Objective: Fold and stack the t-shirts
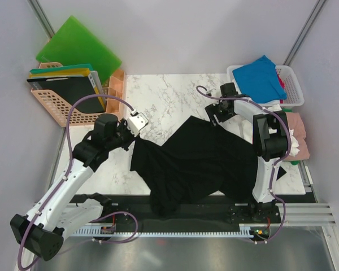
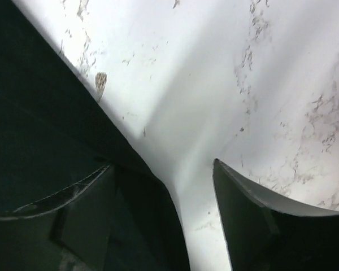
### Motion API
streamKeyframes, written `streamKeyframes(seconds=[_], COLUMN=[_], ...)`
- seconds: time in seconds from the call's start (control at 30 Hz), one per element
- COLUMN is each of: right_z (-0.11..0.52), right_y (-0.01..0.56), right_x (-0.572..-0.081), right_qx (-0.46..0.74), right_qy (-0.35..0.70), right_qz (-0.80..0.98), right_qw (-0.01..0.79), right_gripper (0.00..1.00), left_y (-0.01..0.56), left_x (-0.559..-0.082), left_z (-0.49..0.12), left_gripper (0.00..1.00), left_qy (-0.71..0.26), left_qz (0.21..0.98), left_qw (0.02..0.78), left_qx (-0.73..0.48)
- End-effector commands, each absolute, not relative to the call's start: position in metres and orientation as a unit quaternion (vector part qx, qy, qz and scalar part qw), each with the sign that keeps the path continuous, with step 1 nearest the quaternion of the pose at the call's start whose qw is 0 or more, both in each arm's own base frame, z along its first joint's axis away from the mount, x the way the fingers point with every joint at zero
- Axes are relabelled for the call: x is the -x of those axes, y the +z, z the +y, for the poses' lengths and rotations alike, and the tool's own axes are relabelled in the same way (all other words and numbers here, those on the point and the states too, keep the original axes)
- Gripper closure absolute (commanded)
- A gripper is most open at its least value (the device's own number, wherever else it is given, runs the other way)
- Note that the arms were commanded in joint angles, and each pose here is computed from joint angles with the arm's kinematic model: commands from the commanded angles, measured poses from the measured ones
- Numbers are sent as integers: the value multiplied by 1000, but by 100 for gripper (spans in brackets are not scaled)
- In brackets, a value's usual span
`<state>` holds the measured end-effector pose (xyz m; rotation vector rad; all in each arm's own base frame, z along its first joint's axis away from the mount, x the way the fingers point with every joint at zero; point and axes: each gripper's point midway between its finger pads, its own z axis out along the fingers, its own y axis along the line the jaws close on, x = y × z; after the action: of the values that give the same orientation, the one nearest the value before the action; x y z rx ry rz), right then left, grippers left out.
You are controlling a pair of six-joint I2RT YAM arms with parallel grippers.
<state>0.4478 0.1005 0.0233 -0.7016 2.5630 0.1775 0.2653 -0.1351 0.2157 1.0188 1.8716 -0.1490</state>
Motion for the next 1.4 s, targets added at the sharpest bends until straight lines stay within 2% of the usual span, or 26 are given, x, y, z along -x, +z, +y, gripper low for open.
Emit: streamKeyframes(seconds=[0.0, 0.03, 0.07, 0.1, 0.13, 0.27, 0.37, 0.5, 0.6, 0.7, 0.8, 0.93, 1.07, 1.2, 1.37], right_z=[113, 114, 115, 116, 116, 111, 105, 94, 73, 45, 19, -11, -30, -13, 7], right_y=[22, 21, 20, 21, 23, 46, 101, 220, 290, 336, 364, 381, 400, 396, 392], right_x=[-461, -460, -459, -457, -457, -457, -459, -445, -423, -400, -379, -350, -320, -322, -336], right_qx=[255, 258, 262, 264, 266, 278, 281, 267, 245, 215, 194, 167, 125, 114, 134], right_qy=[76, 76, 77, 76, 74, 56, 35, 2, -41, -81, -111, -146, -160, -99, -46], right_qz=[931, 931, 930, 930, 929, 920, 901, 853, 819, 795, 781, 772, 755, 762, 765], right_qw=[248, 247, 245, 244, 247, 271, 327, 449, 518, 562, 584, 595, 623, 630, 628], right_gripper=[27, 36, 65, 85, 100, 100, 100, 100, 100, 100, 100, 100, 100, 100, 100], left_y=[220, 219, 217, 215, 213, 194, 178, 168, 170, 172, 200, 287, 350, 421, 471], left_x=[-269, -270, -270, -270, -272, -272, -268, -268, -269, -272, -286, -297, -294, -284, -270], left_z=[-136, -135, -135, -136, -137, -138, -141, -139, -132, -122, -91, -62, -26, -22, -26], left_gripper=[98, 98, 98, 98, 98, 98, 98, 98, 98, 98, 98, 98, 98, 98, 98], left_qy=[-63, -62, -61, -62, -62, -69, -81, -75, -59, -38, -12, -23, 27, 44, 39], left_qz=[764, 766, 767, 768, 769, 780, 784, 787, 788, 796, 812, 784, 760, 720, 705], left_qw=[490, 488, 486, 484, 481, 462, 447, 436, 440, 435, 448, 528, 584, 637, 657], left_qx=[-414, -413, -415, -414, -416, -417, -423, -429, -427, -419, -375, -326, -286, -272, -263])
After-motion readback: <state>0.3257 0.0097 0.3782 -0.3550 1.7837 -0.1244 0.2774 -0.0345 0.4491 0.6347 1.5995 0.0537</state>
